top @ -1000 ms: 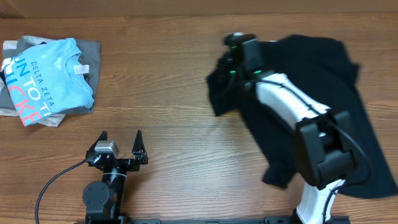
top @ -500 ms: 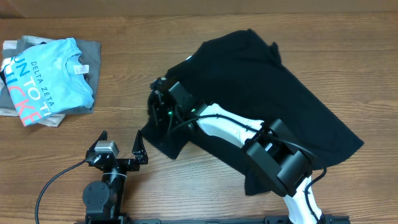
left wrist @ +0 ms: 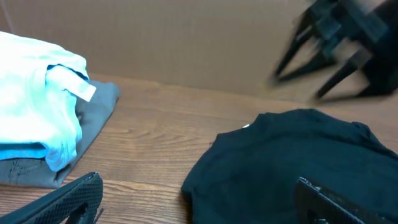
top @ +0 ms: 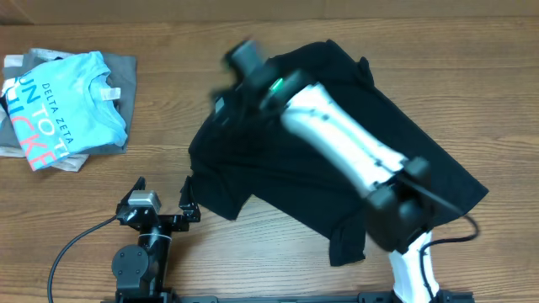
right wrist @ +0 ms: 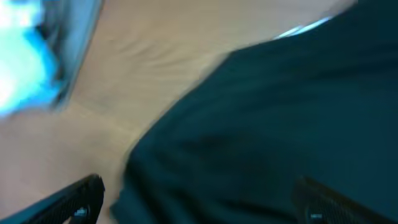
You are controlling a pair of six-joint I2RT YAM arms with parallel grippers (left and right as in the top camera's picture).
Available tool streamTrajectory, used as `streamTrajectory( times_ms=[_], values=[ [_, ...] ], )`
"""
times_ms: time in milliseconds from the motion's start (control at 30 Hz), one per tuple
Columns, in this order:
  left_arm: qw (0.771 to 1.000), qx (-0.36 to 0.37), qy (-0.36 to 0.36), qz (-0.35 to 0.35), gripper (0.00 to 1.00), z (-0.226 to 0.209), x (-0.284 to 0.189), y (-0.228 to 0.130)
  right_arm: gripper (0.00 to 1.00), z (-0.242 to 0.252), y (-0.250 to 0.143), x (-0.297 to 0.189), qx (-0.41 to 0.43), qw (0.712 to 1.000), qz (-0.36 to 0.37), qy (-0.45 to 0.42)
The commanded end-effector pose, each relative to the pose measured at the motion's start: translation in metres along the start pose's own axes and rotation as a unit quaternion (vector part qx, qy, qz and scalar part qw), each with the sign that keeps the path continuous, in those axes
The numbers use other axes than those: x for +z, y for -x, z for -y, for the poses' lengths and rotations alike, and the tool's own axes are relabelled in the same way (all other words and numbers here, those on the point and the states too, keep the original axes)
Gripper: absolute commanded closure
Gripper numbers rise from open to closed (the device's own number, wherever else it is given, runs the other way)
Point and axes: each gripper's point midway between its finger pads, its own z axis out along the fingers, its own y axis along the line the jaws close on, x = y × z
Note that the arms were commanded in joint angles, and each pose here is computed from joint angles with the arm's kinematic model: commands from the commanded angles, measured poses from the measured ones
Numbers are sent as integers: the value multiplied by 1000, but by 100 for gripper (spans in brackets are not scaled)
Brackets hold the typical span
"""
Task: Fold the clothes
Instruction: 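Drag the black T-shirt with the right gripper to table center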
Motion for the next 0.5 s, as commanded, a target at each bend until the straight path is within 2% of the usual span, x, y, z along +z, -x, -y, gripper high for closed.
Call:
streamTrajectory(
  times_ms=[0,100,233,333,467],
  values=[
    [1000,4,2,2,0,0,0,0,0,94,66,-81,120,987,78,-72],
    [1000,4,2,2,0,0,0,0,0,147,55,-102,161,984,31,-67],
    [1000,4,1,2,0,0,0,0,0,235,0,-117,252,955,-65,-139],
    [1000,4,2,2,0,0,0,0,0,289,-40,-126,368,907,-112,-173],
    [1000,4,2,2,0,-1,0,0,0,336,-52,-135,459,863,-92,-190]
  ],
)
